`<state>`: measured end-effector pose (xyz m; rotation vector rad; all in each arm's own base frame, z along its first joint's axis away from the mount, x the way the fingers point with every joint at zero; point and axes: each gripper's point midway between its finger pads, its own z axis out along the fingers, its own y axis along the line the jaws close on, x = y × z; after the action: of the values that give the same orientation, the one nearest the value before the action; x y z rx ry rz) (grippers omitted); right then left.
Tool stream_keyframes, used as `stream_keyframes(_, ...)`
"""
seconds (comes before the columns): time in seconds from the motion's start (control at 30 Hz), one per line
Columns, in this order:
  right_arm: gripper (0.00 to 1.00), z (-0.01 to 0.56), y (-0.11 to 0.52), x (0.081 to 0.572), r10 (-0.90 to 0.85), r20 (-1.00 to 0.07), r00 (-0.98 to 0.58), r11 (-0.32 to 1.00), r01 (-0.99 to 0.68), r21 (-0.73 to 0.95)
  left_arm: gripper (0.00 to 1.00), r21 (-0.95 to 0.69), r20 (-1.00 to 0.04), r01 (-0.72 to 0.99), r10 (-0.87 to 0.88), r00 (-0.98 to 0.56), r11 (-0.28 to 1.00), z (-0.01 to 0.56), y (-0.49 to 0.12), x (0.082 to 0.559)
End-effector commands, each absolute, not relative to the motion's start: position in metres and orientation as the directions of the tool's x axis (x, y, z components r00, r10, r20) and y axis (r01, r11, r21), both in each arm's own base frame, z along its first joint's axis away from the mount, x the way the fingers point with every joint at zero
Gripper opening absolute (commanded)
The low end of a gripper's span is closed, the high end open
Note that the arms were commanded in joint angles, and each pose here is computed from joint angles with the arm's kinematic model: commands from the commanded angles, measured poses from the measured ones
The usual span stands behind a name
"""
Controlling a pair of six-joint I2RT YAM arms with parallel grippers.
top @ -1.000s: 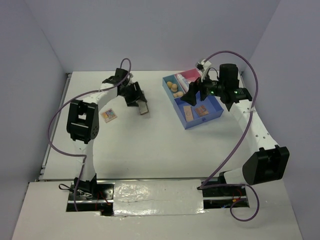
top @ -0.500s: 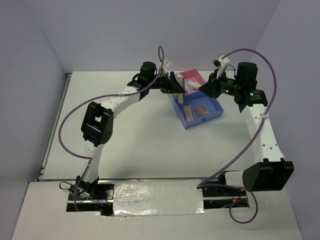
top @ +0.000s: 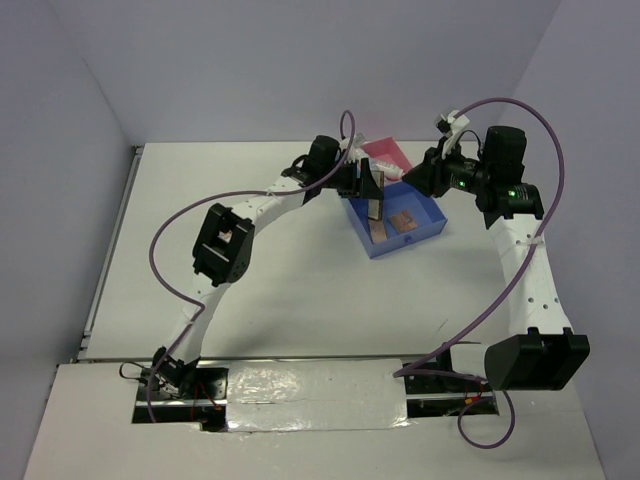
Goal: Organize the makeup
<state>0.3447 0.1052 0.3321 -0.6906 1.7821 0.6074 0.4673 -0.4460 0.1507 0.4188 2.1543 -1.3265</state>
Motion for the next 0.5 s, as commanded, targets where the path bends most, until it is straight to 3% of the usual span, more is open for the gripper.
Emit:
stream_keyframes(0.0,0.35,0.349,0.106,0.340,-0.154,-0.966,-0.208,0.693,-0.719,0.045,0.32,-0.648,-0.667,0.567,-0.020,-0.745,0.508,0.162,-0.446,0.474)
stream_keyframes(0.2,0.46,0.347,0.107,0.340,-0.148,-0.966,-0.213,0.691,-0.721,0.053,0.56,-0.630,-0.641,0.547,0.028,-0.767,0.550,0.145,-0.441,0.463)
stream_keyframes(0.27,0.51,0.347,0.107,0.339,-0.147,-0.965,-0.216,0.690,-0.721,0.056,0.72,-0.623,-0.650,0.551,0.025,-0.759,0.555,0.150,-0.440,0.462)
stream_keyframes(0.3,0.54,0.347,0.106,0.339,-0.146,-0.966,-0.214,0.691,-0.720,0.055,0.99,-0.620,-0.653,0.555,0.027,-0.756,0.554,0.154,-0.440,0.459)
stream_keyframes(0.47,0.69,0.346,0.106,0.338,-0.152,-0.964,-0.217,0.691,-0.721,0.053,0.99,-0.595,-0.679,0.574,0.031,-0.734,0.563,0.169,-0.435,0.458)
